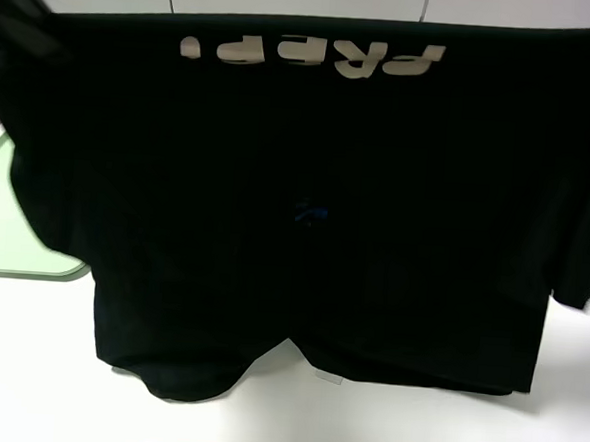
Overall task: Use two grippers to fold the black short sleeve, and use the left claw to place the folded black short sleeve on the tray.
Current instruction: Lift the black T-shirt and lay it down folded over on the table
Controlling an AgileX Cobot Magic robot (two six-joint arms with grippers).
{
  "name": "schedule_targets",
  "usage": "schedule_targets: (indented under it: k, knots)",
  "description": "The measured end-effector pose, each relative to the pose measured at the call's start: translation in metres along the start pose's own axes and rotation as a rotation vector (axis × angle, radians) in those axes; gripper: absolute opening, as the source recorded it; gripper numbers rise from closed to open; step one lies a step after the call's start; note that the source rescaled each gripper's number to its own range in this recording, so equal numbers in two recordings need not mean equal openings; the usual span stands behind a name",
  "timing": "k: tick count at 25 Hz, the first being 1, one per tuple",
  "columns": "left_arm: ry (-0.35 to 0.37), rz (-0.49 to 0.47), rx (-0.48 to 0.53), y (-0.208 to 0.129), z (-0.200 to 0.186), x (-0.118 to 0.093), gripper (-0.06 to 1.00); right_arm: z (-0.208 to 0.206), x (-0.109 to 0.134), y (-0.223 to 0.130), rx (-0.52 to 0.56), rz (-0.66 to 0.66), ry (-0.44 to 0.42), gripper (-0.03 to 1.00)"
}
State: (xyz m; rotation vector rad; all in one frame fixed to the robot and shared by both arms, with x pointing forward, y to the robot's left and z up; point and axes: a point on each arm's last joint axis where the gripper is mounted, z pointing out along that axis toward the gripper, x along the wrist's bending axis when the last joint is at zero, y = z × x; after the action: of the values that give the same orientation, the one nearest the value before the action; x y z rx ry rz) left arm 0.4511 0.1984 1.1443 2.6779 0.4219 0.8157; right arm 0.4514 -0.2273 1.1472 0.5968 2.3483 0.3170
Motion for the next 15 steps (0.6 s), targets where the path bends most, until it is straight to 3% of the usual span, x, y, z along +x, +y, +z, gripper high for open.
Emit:
schedule_targets:
  k: [7,15]
  knots:
    - [0.166,0.115,0.058,0.016,0.071,0.026,0.00,0.073,-0.033,0.003,-0.014,0.012,-0.094,0.00]
    - [0.215,0.184,0.097,0.023,0.139,0.031,0.00,0.132,-0.044,-0.002,-0.008,-0.055,-0.127,0.00]
